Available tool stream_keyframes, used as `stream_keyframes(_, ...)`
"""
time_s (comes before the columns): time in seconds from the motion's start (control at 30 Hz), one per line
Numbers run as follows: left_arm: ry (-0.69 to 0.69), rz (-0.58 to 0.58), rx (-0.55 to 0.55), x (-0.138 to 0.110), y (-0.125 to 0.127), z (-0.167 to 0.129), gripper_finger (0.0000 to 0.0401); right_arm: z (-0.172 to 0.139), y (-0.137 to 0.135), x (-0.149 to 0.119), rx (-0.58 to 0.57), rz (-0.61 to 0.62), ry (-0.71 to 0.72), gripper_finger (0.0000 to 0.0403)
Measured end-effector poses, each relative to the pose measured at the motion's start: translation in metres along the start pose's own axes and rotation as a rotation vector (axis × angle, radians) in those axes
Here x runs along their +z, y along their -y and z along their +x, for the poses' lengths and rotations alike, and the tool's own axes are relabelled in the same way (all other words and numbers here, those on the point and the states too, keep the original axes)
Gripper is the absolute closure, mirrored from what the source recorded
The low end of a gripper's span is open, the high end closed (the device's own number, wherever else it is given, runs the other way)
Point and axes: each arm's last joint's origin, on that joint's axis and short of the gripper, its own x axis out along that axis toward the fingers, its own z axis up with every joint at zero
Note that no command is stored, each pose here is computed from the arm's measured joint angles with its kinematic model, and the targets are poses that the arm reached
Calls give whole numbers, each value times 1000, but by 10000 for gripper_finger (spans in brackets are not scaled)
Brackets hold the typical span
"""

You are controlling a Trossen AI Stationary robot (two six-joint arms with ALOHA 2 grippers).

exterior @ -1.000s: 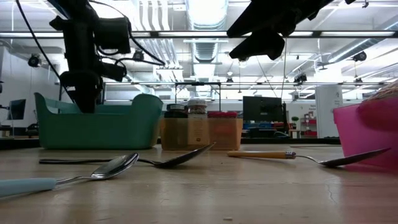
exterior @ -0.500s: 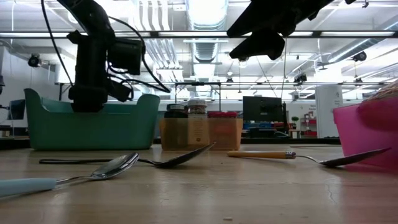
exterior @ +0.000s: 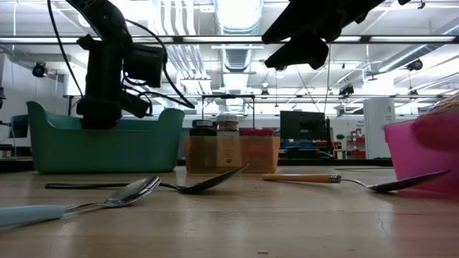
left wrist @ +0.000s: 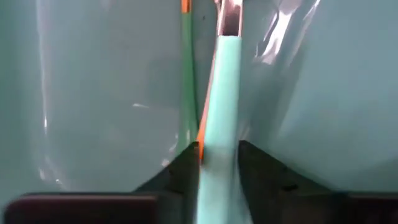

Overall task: Pick & Place Food Item
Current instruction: Put the top left light blue spoon into the green bin, then put the black spoon into the green bin

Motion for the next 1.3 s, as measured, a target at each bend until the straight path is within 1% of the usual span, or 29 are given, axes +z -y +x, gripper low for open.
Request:
stream_keyframes(0.1, -13, 1, 3, -1, 0, 0, 240, 0, 0, 0, 0, 0, 0, 103)
stream_keyframes(0.27, -20, -15, 5, -2, -1, 0, 176, 0, 0, 0, 0, 0, 0, 103)
stream_keyframes(0.43, -32, -24, 9, -3, -1, 0, 129, 0, 0, 0, 0, 0, 0, 103)
stream_keyframes(0.57, -39, -42, 11, -2, -1, -3, 104, 0, 0, 0, 0, 1, 0, 103)
stream_keyframes(0.67, -48, -47, 13, 0, -1, -11, 97, 0, 0, 1, 3, 12, 7, 103)
stream_keyframes(0.87, -53, -49, 15, 6, -1, -33, 95, -1, -3, 3, 14, 28, 35, 103)
stream_keyframes(1.0, -32, -102, 10, 12, -1, -50, 95, -1, -6, 2, 20, 22, 36, 103)
stream_keyframes(1.1, -25, -121, 8, 15, -1, -64, 98, -2, -7, 1, 23, 19, 35, 103)
stream_keyframes(1.2, -32, -122, 20, 15, 0, -80, 104, -2, -7, 0, 25, 14, 32, 103)
stream_keyframes(1.3, -7, -93, 14, 16, 8, -96, 111, -2, -8, 0, 24, 15, 32, 103)
